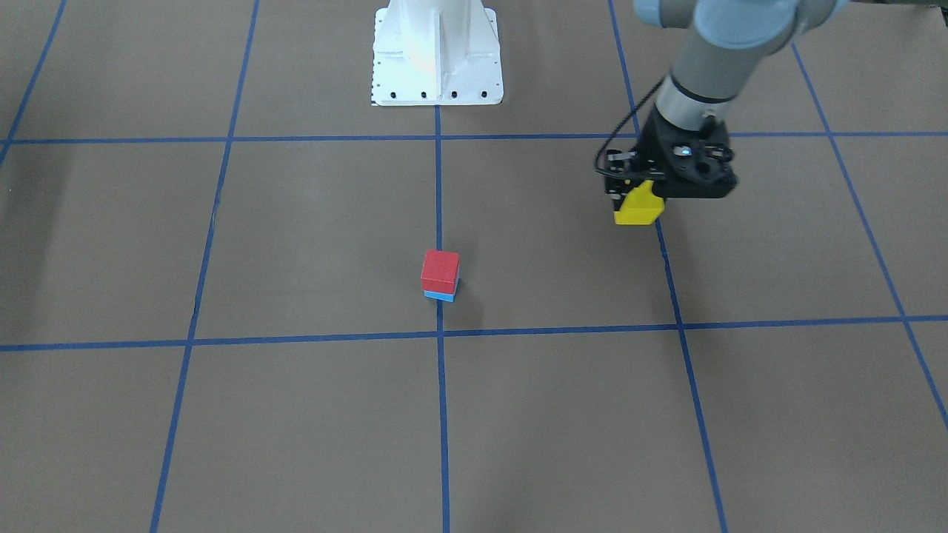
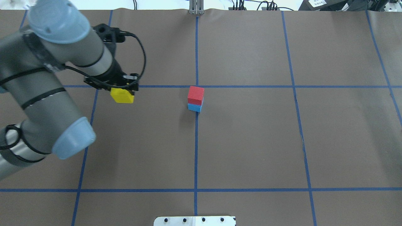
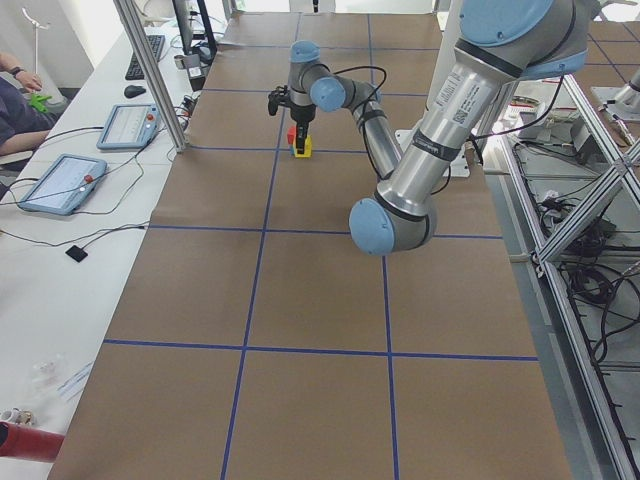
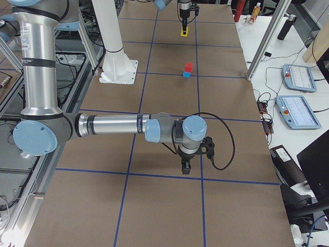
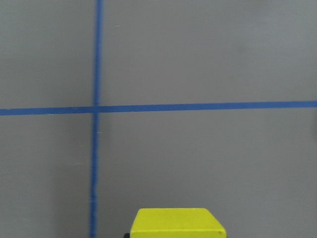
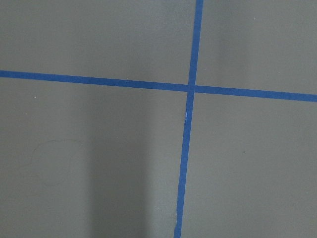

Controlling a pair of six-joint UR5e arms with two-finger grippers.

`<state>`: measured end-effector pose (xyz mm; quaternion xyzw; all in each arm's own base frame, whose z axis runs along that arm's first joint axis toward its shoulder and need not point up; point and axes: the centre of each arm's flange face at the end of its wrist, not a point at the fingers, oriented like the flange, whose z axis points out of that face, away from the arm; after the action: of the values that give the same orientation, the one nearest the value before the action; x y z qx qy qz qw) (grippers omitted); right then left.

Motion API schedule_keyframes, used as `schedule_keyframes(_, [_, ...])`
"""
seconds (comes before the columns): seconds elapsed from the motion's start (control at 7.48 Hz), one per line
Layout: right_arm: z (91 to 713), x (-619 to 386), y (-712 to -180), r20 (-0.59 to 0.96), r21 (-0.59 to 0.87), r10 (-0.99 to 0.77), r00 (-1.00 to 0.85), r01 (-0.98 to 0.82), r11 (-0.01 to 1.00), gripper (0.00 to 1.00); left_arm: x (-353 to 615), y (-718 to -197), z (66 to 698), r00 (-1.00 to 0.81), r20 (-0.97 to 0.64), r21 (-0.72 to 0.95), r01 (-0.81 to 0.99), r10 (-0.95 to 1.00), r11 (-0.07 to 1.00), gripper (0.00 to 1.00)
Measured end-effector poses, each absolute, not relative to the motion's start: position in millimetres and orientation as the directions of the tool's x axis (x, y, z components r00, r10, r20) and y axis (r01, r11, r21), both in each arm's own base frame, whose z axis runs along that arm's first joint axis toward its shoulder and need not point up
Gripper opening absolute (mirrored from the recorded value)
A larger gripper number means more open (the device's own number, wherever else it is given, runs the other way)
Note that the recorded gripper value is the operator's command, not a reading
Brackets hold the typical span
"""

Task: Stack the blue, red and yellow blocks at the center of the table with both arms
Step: 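Carry the yellow cube with the left gripper above the red cube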

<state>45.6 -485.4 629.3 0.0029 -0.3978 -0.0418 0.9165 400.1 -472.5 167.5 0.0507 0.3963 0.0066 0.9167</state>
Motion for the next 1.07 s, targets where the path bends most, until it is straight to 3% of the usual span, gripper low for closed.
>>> schedule_keyframes(0.4, [627, 45, -486, 0.73, 0.043, -0.082, 0.678, 0.074, 0.996, 1.0, 508, -482, 70, 0.666, -0.739, 0.137, 0.008, 0.097, 0.991, 0.0])
schedule_keyframes(1.07, [627, 45, -486, 0.73, 0.046, -0.087, 0.678, 0.078, 0.996, 1.0, 553, -510, 82, 0.65, -0.729, 0.264, -0.025, 0.216, 0.964, 0.0])
